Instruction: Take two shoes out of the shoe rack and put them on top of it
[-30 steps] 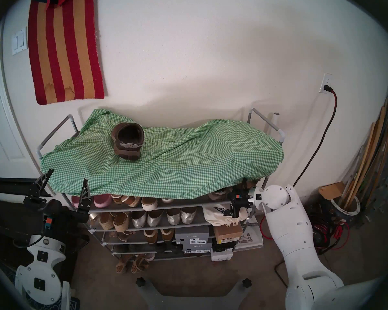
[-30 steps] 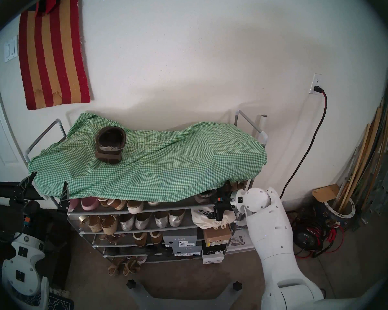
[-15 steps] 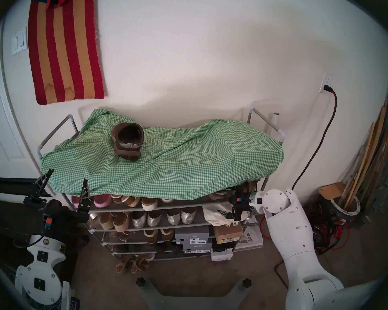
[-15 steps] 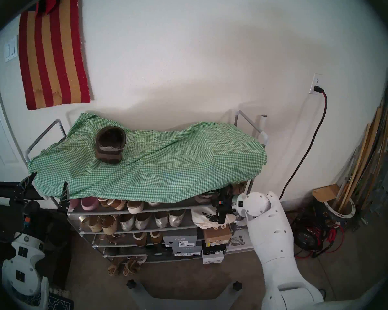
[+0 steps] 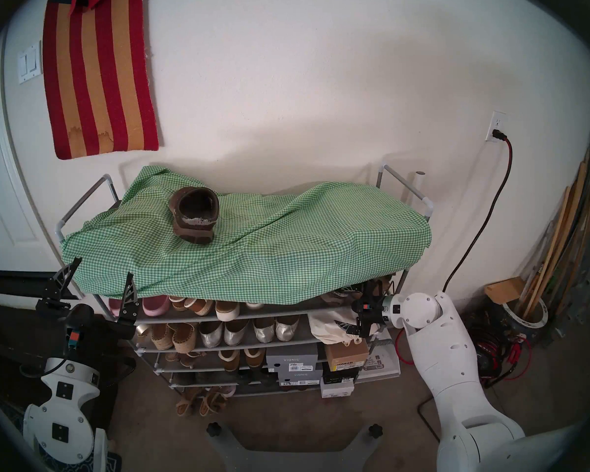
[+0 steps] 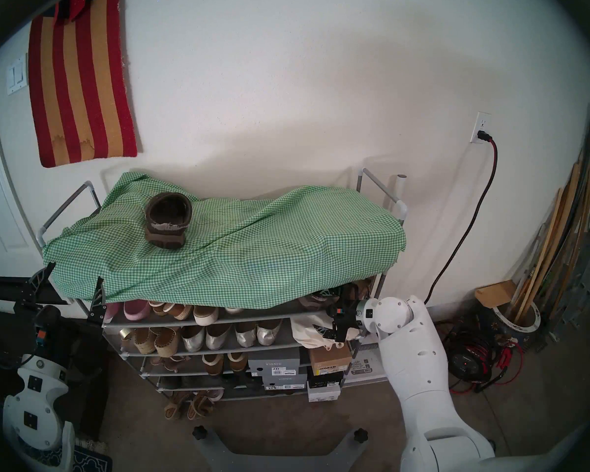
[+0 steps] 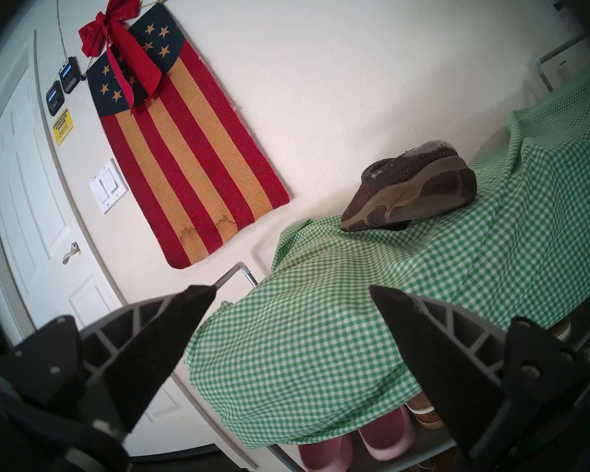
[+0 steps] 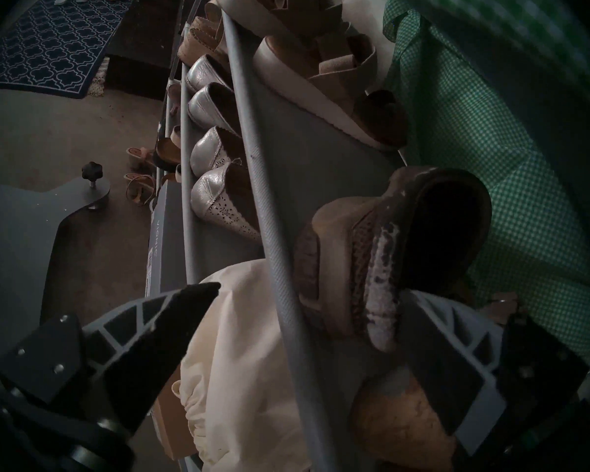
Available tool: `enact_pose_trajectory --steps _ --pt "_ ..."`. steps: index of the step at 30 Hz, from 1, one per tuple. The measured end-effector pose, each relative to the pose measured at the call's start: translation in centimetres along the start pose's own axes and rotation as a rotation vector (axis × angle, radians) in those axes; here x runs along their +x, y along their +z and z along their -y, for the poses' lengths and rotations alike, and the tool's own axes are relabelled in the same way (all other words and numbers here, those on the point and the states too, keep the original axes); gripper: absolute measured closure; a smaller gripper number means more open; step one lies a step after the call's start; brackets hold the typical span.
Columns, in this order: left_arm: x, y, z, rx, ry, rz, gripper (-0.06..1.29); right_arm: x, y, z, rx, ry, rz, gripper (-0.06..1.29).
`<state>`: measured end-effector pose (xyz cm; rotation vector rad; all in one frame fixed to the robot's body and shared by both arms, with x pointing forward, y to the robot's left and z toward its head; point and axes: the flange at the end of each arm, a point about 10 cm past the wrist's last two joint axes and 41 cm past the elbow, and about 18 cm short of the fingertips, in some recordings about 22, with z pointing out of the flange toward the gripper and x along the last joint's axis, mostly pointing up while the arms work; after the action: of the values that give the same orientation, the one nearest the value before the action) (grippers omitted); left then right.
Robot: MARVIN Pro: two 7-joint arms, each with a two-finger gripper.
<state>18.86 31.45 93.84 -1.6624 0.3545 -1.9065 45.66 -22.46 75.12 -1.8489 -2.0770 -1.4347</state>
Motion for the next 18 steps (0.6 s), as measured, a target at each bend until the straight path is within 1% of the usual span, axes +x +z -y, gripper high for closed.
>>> enact_pose_trajectory --steps 8,15,18 --pt "0.0 0.0 0.0 0.0 0.0 0.0 -0.04 -0.81 0.37 0.27 -0.039 -0.004 0.001 -0.01" --pt "-0.01 -0.01 0.0 0.0 0.0 0.0 -0.04 -1.03 0.5 0.07 -0.06 -0.016 -0.004 -0.01" --pt "-0.01 -0.01 0.0 0.0 0.0 0.0 -0.04 -1.05 0.52 -0.07 -0.069 -0.033 -0.007 -0.01"
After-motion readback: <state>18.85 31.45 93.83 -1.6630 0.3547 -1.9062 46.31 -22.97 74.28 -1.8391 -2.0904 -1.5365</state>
